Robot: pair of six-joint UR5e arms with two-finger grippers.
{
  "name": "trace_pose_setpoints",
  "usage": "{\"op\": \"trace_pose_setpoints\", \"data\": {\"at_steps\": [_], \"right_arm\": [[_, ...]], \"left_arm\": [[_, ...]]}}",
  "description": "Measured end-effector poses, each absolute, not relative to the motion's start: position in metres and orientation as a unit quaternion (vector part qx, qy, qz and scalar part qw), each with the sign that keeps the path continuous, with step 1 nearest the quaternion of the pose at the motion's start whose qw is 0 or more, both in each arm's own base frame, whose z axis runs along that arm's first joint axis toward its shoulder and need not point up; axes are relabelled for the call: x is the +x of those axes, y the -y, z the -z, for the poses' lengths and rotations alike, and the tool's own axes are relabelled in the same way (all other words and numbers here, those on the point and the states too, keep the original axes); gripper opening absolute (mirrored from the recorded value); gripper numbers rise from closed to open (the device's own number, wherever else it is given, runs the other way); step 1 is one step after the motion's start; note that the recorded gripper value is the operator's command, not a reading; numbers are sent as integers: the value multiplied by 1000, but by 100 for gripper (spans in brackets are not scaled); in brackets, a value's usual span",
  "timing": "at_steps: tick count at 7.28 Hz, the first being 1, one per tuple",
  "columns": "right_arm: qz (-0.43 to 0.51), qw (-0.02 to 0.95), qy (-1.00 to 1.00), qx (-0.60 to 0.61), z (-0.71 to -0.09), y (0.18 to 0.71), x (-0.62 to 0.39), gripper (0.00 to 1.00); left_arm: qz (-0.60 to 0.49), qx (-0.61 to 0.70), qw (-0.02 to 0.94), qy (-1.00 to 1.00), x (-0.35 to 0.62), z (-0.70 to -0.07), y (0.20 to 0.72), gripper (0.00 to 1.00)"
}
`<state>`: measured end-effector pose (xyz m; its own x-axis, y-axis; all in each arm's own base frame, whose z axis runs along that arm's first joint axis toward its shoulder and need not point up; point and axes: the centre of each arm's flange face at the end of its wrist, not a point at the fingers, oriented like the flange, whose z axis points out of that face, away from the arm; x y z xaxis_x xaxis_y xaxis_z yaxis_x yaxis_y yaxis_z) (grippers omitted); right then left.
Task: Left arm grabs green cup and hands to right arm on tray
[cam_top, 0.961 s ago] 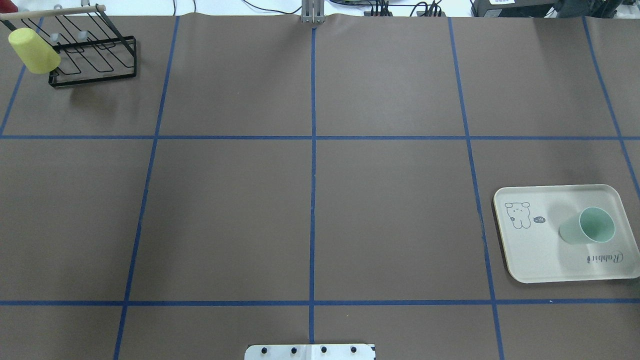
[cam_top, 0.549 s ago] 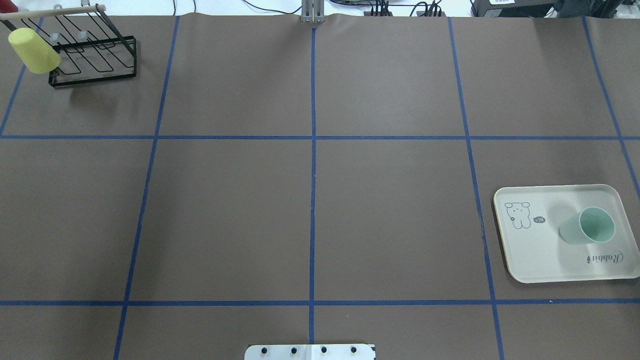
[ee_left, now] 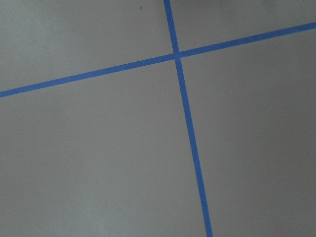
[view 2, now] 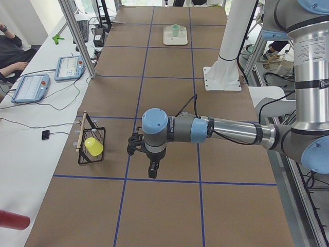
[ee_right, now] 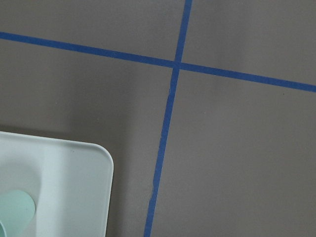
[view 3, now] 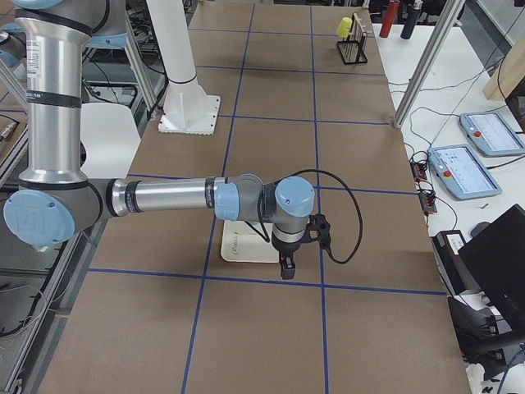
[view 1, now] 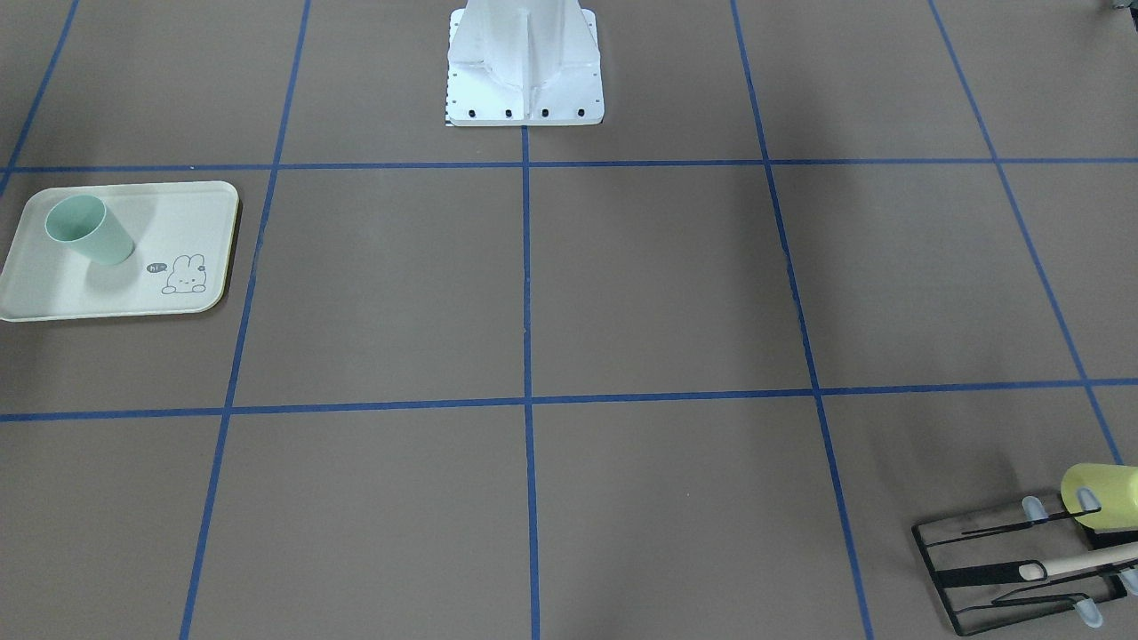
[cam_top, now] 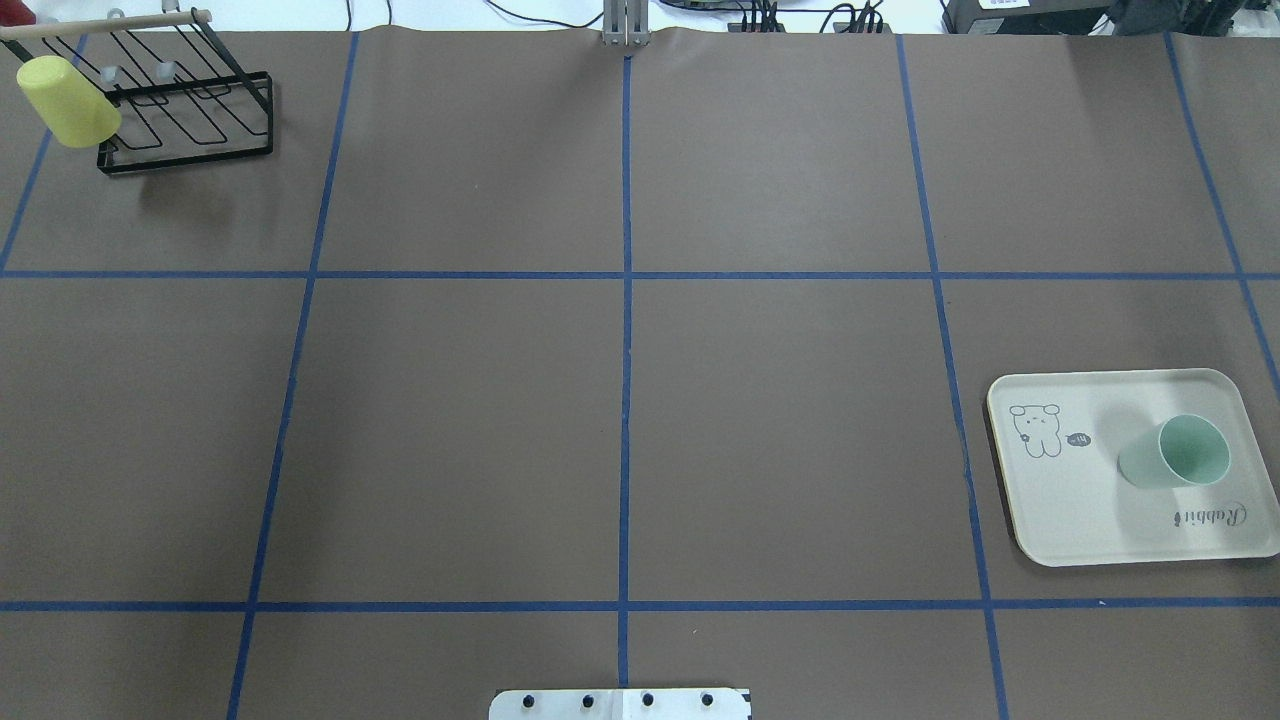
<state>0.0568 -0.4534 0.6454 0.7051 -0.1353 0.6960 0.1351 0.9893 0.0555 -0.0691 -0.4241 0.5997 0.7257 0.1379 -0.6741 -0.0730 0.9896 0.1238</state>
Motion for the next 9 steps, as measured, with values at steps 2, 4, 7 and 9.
{"op": "trace_pose_setpoints", "data": {"at_steps": [2,4,7,9], "right_arm": [[68,919,389,-12,-659,452,55,100],[67,918,391,-13,-660,453,55,100],[72,918,390,11,-636,456,58,100],[71,918,389,19,-628,455,62,100]], "left_arm": [[-50,44,928,-365,-69,-598,424,100],[-49,44,929,-365,-69,-597,425,100],[-50,44,929,-365,-69,-596,425,100],[-51,47,929,-364,-69,-594,428,100]]}}
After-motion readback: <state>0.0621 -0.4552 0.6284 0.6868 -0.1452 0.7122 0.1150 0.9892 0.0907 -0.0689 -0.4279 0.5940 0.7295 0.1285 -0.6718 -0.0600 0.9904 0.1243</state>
